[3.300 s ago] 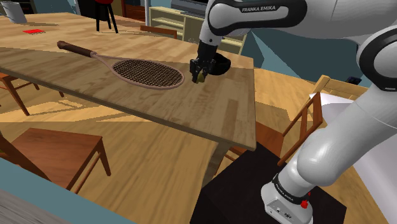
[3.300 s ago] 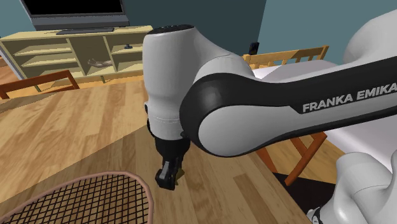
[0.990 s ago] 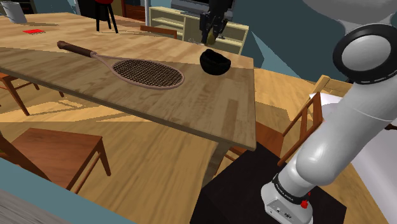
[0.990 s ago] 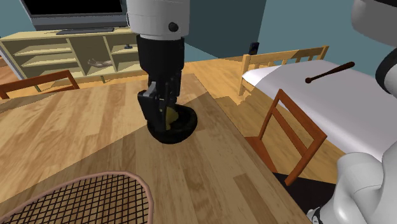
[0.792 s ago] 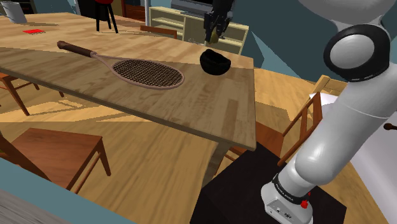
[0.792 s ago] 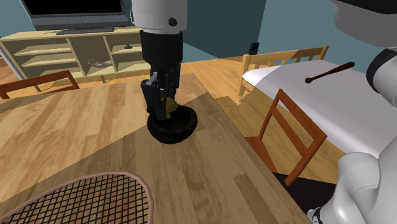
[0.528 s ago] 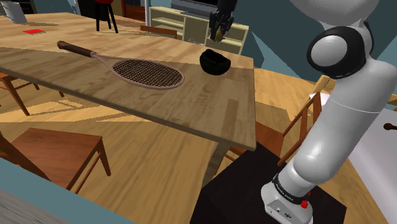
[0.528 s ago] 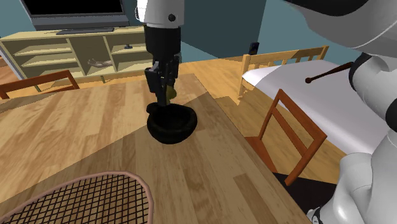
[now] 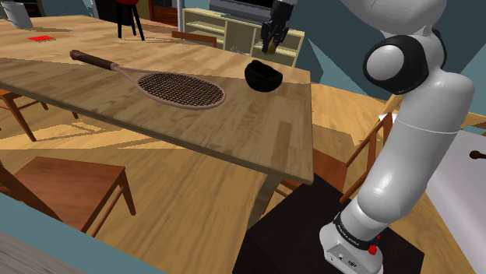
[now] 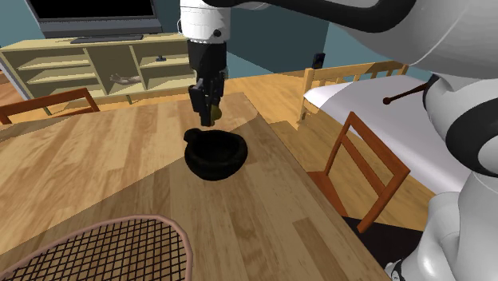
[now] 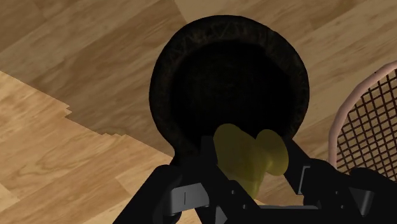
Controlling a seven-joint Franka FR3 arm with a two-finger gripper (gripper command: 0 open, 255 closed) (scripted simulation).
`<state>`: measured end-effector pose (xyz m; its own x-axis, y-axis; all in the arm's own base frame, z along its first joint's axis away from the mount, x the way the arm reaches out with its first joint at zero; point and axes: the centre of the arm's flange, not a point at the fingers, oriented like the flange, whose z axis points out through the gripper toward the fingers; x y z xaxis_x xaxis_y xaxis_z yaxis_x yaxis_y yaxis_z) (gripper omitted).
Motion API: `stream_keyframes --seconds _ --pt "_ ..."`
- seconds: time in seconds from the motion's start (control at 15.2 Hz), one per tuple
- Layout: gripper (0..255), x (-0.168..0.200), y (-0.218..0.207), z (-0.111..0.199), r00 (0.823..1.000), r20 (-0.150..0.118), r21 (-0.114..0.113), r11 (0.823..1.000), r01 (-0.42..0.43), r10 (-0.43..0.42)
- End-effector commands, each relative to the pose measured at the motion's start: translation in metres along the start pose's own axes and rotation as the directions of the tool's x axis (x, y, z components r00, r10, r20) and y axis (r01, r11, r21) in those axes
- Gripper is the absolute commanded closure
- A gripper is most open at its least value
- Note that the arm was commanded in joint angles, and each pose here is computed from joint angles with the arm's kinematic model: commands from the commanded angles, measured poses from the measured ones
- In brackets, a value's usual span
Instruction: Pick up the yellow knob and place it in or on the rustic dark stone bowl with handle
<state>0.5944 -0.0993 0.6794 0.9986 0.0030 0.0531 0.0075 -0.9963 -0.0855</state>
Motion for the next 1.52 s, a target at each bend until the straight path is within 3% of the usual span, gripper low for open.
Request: stream_keyframes --seconds 0.0,0.46,0.92,0.99,1.32,1.45 --pt "255 -0.001 0.001 0.012 1.000 0.000 0.000 1.000 0.000 0.000" --pt "255 -0.002 0.004 0.048 1.000 0.000 0.000 1.000 0.000 0.000" --pt "255 -0.002 0.004 0.048 1.000 0.000 0.000 1.000 0.000 0.000" --pt "0 -0.002 0.004 0.048 1.000 0.000 0.000 1.000 0.000 0.000" --pt "0 -0.002 0.004 0.048 1.000 0.000 0.000 1.000 0.000 0.000" --pt "0 -0.002 0.004 0.022 1.000 0.000 0.000 1.000 0.000 0.000"
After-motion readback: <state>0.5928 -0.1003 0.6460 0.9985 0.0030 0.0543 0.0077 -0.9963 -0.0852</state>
